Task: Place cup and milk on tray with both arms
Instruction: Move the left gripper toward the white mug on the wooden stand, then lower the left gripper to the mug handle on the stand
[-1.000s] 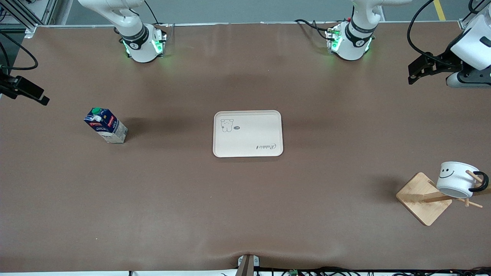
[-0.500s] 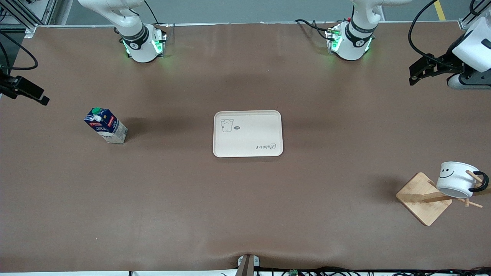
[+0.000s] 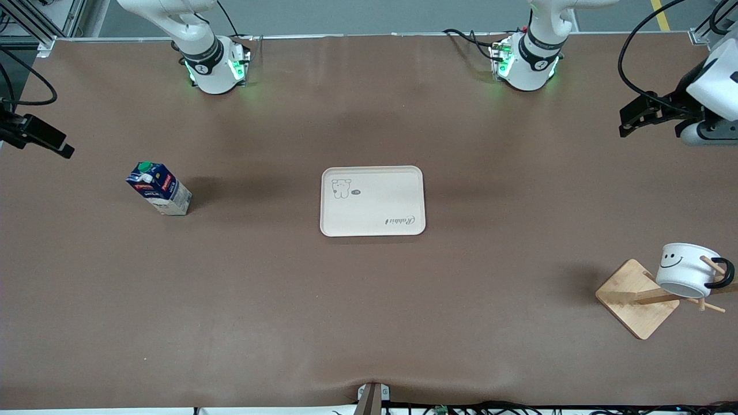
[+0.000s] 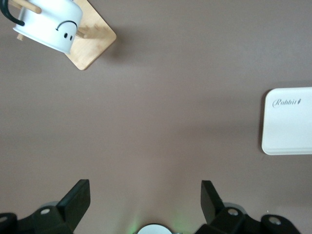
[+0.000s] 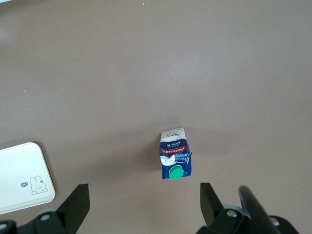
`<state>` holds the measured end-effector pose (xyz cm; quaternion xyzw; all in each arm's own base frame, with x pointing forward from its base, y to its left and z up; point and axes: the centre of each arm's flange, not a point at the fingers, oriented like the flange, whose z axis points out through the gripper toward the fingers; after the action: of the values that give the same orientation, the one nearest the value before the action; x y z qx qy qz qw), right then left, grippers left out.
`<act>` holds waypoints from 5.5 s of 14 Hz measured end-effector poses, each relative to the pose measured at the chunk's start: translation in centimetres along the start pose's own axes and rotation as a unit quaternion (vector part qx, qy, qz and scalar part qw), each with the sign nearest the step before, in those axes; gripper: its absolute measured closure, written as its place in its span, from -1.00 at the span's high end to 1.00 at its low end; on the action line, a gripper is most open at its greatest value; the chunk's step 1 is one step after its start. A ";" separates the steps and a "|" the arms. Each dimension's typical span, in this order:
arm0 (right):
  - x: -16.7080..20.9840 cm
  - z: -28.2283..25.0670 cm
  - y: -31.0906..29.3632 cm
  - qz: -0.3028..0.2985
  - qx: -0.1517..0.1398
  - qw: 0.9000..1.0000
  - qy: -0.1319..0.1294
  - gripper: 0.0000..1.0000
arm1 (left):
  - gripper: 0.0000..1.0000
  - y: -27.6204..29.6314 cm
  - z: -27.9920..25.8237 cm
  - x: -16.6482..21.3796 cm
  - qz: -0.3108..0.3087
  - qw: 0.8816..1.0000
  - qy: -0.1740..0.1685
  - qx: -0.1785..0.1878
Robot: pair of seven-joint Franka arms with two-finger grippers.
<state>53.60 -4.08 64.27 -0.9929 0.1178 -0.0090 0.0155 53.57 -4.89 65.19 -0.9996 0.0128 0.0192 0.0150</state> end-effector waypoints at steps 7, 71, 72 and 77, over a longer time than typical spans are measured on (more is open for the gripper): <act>0.0 0.0 0.0 0.000 0.000 1.000 0.000 1.00 | 1.00 -1.1 1.4 2.4 -0.012 1.000 0.025 -0.003; 0.4 -0.4 0.1 0.001 0.000 1.000 0.005 1.00 | 1.00 -11.1 9.2 9.8 -0.073 0.994 0.078 -0.037; 0.4 -0.4 0.1 0.001 0.000 1.000 0.005 1.00 | 1.00 -12.5 9.5 10.0 -0.091 0.992 0.083 -0.037; 0.4 -0.3 0.1 0.001 0.000 1.000 0.005 1.00 | 1.00 -18.6 12.5 9.9 -0.174 0.975 0.102 -0.093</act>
<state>53.99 -4.24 64.62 -0.9926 0.1192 -0.0143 0.0151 63.48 13.83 52.85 -0.9803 -0.1615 -0.0844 -0.0759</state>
